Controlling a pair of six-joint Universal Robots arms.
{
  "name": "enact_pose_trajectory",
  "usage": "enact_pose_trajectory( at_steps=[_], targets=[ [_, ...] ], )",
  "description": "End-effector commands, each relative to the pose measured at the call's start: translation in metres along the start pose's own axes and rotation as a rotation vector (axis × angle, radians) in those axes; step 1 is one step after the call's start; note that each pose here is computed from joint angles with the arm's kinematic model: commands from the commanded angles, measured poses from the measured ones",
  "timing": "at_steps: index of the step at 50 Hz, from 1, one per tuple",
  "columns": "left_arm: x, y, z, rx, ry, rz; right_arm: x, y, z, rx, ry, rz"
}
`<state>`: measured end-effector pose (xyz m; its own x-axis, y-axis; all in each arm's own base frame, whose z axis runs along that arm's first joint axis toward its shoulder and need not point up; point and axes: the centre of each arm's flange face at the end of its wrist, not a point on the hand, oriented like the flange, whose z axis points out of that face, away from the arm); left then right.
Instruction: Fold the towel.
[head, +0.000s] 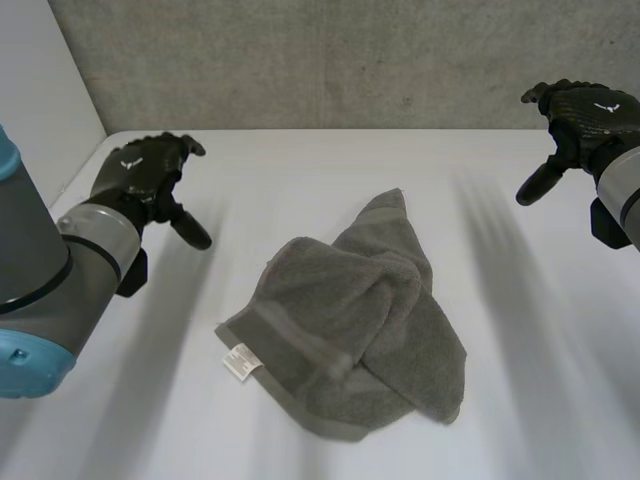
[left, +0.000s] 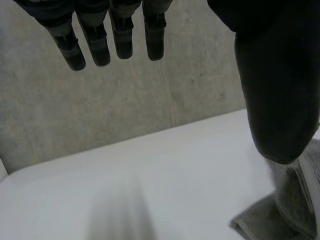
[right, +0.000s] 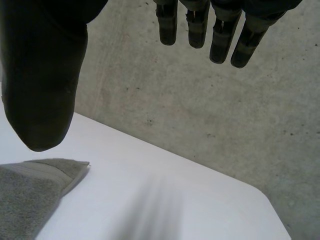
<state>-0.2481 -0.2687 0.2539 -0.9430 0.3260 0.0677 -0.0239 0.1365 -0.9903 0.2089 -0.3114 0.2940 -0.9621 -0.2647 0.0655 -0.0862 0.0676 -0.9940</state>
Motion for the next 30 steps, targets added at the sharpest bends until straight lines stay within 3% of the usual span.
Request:
enact_pose_trajectory(
  at_steps=[1,7,30],
  targets=[
    [0.003,-0.031,0.001,0.095,0.008,-0.004,-0.002,-0.002,-0.002,0.004,-0.009,-0.003],
    [0.006,-0.049,-0.002,0.134,0.015,-0.006,-0.005,-0.005,-0.004,0.013,-0.017,-0.006],
    [0.005,-0.037,0.000,0.096,0.014,-0.005,-0.007,-0.009,-0.003,0.028,-0.054,-0.028]
  ],
)
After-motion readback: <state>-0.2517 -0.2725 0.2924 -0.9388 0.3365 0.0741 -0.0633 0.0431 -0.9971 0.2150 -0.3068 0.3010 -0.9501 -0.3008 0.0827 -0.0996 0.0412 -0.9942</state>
